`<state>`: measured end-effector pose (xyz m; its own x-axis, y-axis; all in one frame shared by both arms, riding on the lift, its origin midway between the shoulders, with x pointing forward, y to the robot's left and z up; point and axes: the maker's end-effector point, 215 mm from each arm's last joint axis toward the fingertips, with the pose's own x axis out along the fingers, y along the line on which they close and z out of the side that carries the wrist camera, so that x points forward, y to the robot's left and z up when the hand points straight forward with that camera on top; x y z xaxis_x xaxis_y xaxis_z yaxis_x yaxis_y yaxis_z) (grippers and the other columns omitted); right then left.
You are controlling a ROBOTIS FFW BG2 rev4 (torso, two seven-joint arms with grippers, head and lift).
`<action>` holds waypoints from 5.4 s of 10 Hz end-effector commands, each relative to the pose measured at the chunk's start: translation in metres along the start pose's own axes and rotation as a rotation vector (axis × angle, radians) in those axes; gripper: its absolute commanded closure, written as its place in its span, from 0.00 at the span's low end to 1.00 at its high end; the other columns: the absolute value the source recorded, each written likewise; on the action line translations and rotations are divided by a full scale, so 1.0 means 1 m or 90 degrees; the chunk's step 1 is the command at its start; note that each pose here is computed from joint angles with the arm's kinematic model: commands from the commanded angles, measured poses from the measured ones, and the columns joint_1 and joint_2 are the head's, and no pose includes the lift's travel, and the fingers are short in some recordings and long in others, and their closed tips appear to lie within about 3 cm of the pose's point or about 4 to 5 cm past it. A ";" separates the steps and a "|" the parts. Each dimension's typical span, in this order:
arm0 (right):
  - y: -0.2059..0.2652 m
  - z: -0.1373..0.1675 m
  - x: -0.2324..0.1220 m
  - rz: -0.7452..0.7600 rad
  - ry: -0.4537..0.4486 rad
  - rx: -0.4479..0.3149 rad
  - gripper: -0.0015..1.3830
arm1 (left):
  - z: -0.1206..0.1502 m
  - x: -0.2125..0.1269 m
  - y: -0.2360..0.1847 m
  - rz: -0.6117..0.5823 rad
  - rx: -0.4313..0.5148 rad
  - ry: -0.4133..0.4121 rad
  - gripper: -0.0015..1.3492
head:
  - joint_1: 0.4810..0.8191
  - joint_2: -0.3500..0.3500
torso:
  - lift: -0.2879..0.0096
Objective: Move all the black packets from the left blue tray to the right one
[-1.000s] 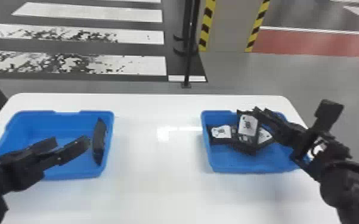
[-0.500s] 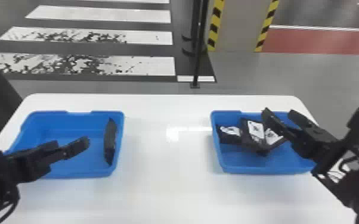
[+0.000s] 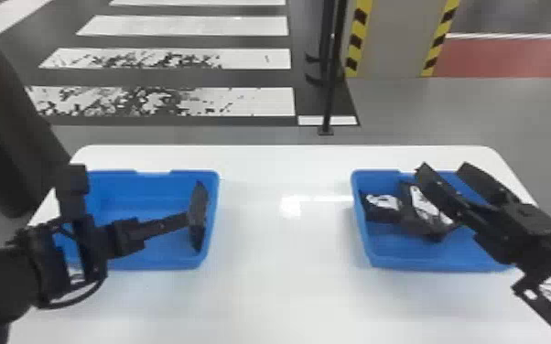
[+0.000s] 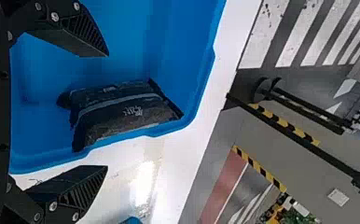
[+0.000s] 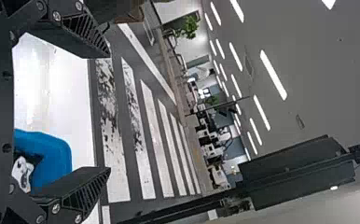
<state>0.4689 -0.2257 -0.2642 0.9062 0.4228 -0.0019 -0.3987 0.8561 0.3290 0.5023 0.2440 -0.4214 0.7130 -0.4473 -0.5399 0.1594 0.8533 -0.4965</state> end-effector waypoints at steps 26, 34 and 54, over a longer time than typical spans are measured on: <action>0.067 -0.031 0.031 0.163 0.024 0.148 0.12 | -0.007 -0.031 -0.209 -0.420 -0.033 -0.015 0.90 | 0.63 0.43 | 0.50; 0.124 -0.046 0.038 0.293 0.075 0.249 0.12 | -0.017 -0.052 -0.279 -0.544 -0.044 0.011 0.90 | 0.63 0.34 | 0.50; 0.047 -0.028 0.090 0.296 0.017 0.355 0.92 | -0.025 -0.061 -0.275 -0.548 -0.121 0.006 0.12 | 0.63 0.40 | 0.50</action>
<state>0.5146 -0.1204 -0.2696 0.6204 0.7447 0.2460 -0.6203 0.2740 0.7350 0.4012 0.0311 -0.2722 0.3953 -0.9168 0.0573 0.5204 0.1721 -0.8364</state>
